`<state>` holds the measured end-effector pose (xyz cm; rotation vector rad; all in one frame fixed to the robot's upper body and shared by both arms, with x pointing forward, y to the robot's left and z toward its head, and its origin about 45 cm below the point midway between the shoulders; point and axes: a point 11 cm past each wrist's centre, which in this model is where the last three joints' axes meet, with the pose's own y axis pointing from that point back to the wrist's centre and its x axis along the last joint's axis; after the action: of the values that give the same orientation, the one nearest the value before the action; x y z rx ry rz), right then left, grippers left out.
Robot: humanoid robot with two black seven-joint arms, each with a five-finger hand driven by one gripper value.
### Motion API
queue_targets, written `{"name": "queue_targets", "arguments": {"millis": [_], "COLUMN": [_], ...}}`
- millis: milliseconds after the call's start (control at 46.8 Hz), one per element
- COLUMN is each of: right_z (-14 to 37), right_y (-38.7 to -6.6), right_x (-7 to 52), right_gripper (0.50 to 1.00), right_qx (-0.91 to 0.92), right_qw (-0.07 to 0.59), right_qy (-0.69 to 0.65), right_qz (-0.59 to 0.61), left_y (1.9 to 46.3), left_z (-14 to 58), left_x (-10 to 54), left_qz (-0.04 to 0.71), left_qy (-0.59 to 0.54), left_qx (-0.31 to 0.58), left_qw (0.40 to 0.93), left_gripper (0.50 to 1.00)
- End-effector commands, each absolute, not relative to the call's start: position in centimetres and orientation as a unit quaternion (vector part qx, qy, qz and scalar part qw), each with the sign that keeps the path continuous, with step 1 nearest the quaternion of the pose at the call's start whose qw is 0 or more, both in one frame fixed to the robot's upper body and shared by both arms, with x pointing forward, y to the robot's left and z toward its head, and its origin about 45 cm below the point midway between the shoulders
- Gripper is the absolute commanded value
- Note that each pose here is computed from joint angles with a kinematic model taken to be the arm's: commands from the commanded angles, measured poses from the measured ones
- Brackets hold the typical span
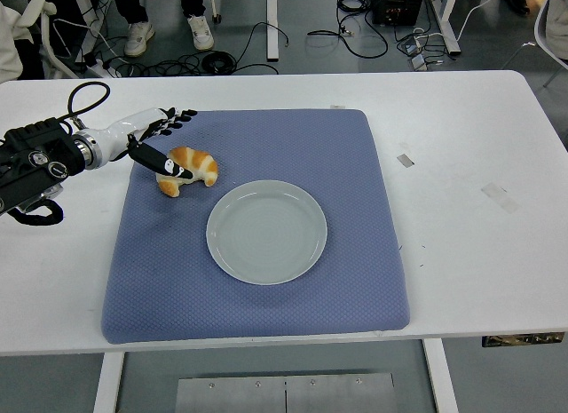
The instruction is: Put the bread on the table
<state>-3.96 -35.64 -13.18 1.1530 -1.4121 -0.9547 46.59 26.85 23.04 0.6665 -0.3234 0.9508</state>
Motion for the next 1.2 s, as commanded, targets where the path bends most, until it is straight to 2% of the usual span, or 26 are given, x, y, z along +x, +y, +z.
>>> {"name": "queue_targets", "arguments": {"millis": [0,256,470,556,769,1175], "right_z": [-13.2,-13.2,-13.2,-13.2,-13.2,-13.2], "right_y": [-35.6,-35.6,-35.6,-35.6,-35.6,-35.6], "right_x": [-4.0,-4.0,-4.0,-4.0,-4.0,-4.0], "right_gripper": [1.0,1.0,1.0,1.0,1.0,1.0], "right_qx": [0.48,0.48,0.48,0.48,0.48,0.48], "right_qw": [0.516,0.516,0.516,0.516,0.516,0.516], "right_qy": [-0.588,-0.588,-0.588,-0.588,-0.588,-0.588], "right_qz": [-0.397,-0.398,-0.397,-0.397,-0.397,-0.398], "left_y": [27.1,27.0,26.9,27.2,27.8,29.8], "left_z": [23.7,25.1,27.3,28.0,27.8,29.2], "left_x": [46.8,47.0,47.7,48.0,48.0,48.4], "left_qz": [0.463,0.46,0.492,0.512,0.525,0.571], "left_qy": [-0.129,-0.111,-0.034,0.009,0.033,0.09], "left_qx": [0.29,0.265,0.172,0.124,0.099,-0.019], "left_qw": [0.828,0.84,0.853,0.85,0.845,0.816], "left_gripper": [0.981,0.981,0.981,0.981,0.981,0.981]}}
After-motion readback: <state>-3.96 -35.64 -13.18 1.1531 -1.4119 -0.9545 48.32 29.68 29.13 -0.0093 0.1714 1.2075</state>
